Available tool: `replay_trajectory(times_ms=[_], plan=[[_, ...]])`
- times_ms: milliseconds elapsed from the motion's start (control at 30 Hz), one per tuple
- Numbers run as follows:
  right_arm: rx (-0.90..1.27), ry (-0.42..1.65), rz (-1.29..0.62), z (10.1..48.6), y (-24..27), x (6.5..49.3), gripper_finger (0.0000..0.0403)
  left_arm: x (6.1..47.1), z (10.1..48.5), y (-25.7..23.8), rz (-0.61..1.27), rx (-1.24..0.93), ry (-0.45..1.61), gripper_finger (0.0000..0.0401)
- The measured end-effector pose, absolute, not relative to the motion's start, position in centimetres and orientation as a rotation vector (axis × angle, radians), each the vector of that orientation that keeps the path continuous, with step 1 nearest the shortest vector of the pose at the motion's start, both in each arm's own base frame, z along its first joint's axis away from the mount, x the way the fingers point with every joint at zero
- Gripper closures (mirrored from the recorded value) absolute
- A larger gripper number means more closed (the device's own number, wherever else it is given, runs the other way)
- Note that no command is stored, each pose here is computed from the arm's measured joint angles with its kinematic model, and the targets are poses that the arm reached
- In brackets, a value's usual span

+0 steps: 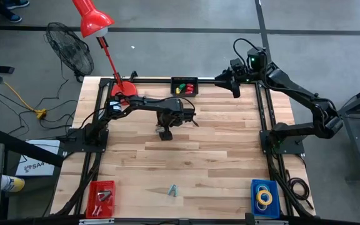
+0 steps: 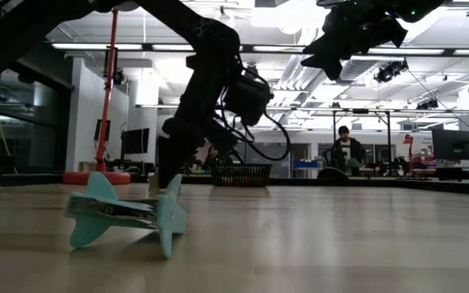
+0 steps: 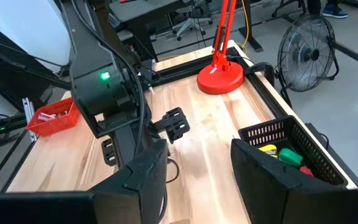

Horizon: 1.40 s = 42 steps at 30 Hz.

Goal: Pick and place Stapler, Stapler remover, tape
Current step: Put the gray staple remover into the red basket

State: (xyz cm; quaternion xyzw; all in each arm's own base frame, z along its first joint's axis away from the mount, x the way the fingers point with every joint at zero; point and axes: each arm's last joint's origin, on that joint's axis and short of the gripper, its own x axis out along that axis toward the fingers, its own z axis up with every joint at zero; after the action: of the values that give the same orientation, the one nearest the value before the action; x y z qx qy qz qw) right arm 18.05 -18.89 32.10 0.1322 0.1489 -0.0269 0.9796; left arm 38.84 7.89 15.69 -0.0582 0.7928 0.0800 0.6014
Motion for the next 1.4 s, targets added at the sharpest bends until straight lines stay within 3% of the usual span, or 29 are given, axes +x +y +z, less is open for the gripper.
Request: replay_trajectory(times_ms=[233, 633, 1100, 1400], plan=[[0.266, 0.3, -0.054, 32.1, -18.9, 18.0, 0.0233, 37.9, 14.2, 7.6, 0.145, -0.18, 1.871, 0.0101], [0.258, 0.3, -0.053, 32.1, -18.9, 18.0, 0.0233, 37.9, 14.1, 7.6, 0.129, -0.156, 1.869, 0.0169], [0.258, 0.301, -0.053, 32.1, -18.9, 18.0, 0.0233, 37.6, 14.5, 7.6, 0.113, -0.119, 1.876, 0.0295], [0.255, 0.304, -0.052, 32.1, -18.9, 18.0, 0.0233, 36.1, 17.6, 6.9, 0.011, -0.087, 1.92, 0.0287]])
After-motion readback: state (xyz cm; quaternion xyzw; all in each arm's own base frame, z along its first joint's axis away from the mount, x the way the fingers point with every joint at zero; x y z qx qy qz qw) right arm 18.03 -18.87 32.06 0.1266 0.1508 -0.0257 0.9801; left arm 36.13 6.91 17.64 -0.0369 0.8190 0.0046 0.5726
